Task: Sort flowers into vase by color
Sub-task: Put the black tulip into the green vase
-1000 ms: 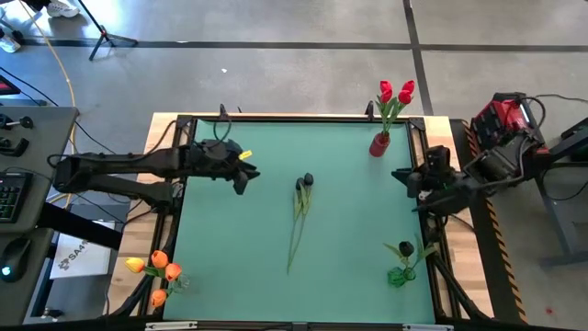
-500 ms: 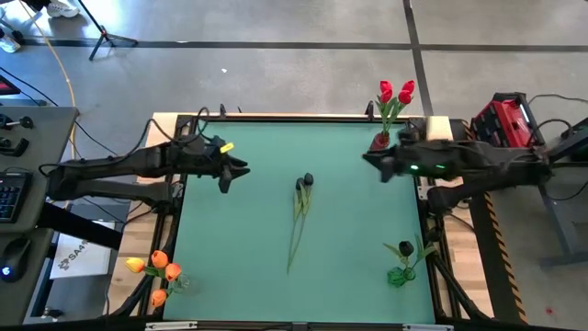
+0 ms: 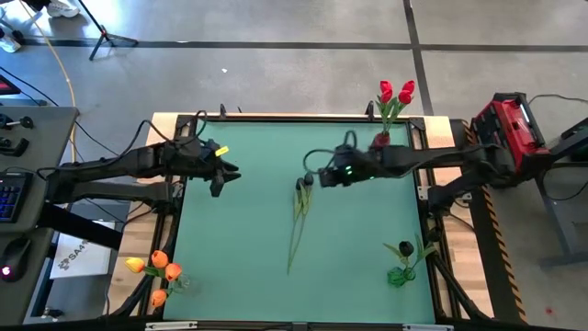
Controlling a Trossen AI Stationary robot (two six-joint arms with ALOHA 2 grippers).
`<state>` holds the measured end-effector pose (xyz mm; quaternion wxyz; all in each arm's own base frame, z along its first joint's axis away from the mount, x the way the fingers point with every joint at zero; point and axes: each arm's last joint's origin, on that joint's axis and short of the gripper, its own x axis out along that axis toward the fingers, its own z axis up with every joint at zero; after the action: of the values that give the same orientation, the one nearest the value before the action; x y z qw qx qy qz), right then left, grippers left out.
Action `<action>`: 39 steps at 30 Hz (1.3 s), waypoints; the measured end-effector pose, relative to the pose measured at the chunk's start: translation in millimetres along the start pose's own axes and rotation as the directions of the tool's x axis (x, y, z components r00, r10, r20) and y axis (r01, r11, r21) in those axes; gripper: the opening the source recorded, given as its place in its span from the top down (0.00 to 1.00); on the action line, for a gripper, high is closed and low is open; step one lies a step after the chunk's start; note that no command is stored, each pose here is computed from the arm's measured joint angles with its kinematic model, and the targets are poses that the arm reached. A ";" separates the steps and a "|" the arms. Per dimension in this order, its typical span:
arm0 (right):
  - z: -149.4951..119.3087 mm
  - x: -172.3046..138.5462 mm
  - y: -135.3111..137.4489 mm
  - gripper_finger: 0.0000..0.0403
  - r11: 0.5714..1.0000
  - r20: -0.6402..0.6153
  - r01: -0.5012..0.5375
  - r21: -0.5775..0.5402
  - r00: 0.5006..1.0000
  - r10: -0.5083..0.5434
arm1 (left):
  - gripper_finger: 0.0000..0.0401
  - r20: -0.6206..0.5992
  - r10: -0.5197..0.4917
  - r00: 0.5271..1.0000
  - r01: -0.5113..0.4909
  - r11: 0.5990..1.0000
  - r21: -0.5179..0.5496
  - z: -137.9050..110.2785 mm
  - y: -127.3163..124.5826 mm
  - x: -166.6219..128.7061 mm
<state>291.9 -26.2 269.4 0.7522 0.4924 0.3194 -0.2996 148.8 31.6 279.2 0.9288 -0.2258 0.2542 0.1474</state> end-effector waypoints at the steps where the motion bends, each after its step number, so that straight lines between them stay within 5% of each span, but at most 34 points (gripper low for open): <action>1: -2.4 9.8 0.2 0.71 1.000 -0.018 0.018 0.014 1.000 -0.017 | 0.69 -0.013 0.012 1.000 -0.012 1.000 0.001 -2.0 1.0 -1.8; 8: -15.7 61.5 0.8 0.71 0.993 -0.080 0.083 0.084 0.994 -0.077 | 0.68 0.029 -0.005 1.000 0.004 0.999 0.035 -11.2 5.0 -16.6; 21: -23.4 108.9 -0.1 0.71 0.987 -0.086 0.074 0.142 0.994 -0.062 | 0.68 -0.019 0.002 1.000 -0.003 0.998 -0.062 -35.5 15.0 -7.7; 32: -34.5 124.4 -2.6 0.71 0.984 -0.105 0.102 0.143 0.991 -0.087 | 0.68 0.035 -0.044 0.998 0.048 0.992 -0.113 -62.6 24.3 2.0; 39: -16.0 126.1 -14.3 0.71 0.976 -0.061 0.157 0.149 0.987 -0.150 | 0.69 0.068 -0.060 0.996 0.070 0.987 -0.143 -73.6 27.4 14.2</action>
<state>355.7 -33.3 158.7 0.6786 0.5298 0.3510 -0.3683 120.1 20.9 205.5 0.9218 -0.2963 0.2055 0.1423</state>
